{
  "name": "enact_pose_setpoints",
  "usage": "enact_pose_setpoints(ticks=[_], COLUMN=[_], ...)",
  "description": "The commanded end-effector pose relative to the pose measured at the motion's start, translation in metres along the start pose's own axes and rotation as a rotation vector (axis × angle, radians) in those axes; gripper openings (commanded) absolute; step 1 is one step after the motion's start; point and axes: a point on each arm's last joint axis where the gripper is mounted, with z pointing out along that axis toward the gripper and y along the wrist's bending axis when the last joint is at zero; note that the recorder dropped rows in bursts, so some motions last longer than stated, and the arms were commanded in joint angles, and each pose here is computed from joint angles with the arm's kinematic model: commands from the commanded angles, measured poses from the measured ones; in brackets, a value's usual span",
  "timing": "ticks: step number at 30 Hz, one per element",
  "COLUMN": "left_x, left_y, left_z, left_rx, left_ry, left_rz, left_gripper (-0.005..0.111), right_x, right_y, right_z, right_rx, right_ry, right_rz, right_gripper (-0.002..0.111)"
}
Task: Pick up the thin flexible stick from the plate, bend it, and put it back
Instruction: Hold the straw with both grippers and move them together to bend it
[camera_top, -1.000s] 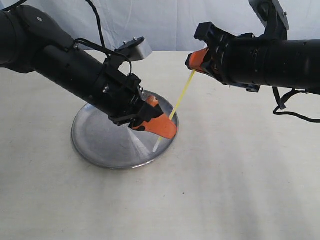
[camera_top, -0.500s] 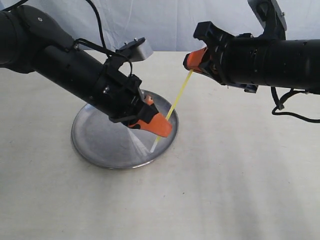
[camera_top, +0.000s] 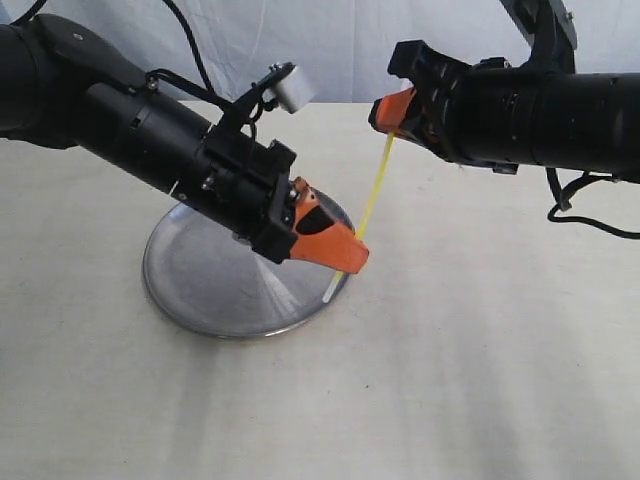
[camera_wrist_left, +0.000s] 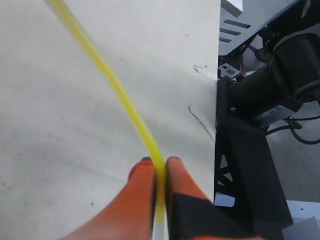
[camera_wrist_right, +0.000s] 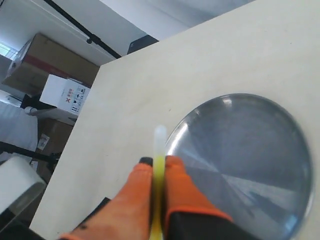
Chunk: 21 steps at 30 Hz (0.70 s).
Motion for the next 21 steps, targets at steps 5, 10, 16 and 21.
enact_pose_setpoints(ticks=[5,10,16,21], left_x=[-0.006,-0.009,-0.01,-0.014], left_y=[-0.005,-0.004,-0.005,-0.009], left_z=[0.0,0.0,-0.002,-0.006], left_rx=[0.034,0.021,0.01,-0.011], left_ry=[-0.057,-0.091,-0.102,-0.121], left_rz=[0.098,0.114,0.162,0.194], left_gripper=[0.0,0.0,0.0,0.0], right_x=[-0.001,0.001,0.005,0.008], right_y=[-0.003,-0.006,-0.009,-0.012], right_z=[0.001,0.005,0.011,0.015], right_rx=[0.033,0.034,0.041,0.034], right_ry=[-0.007,0.008,0.033,0.055], right_rz=[-0.066,-0.061,-0.053,-0.045], right_gripper=[-0.001,-0.001,-0.001,-0.001])
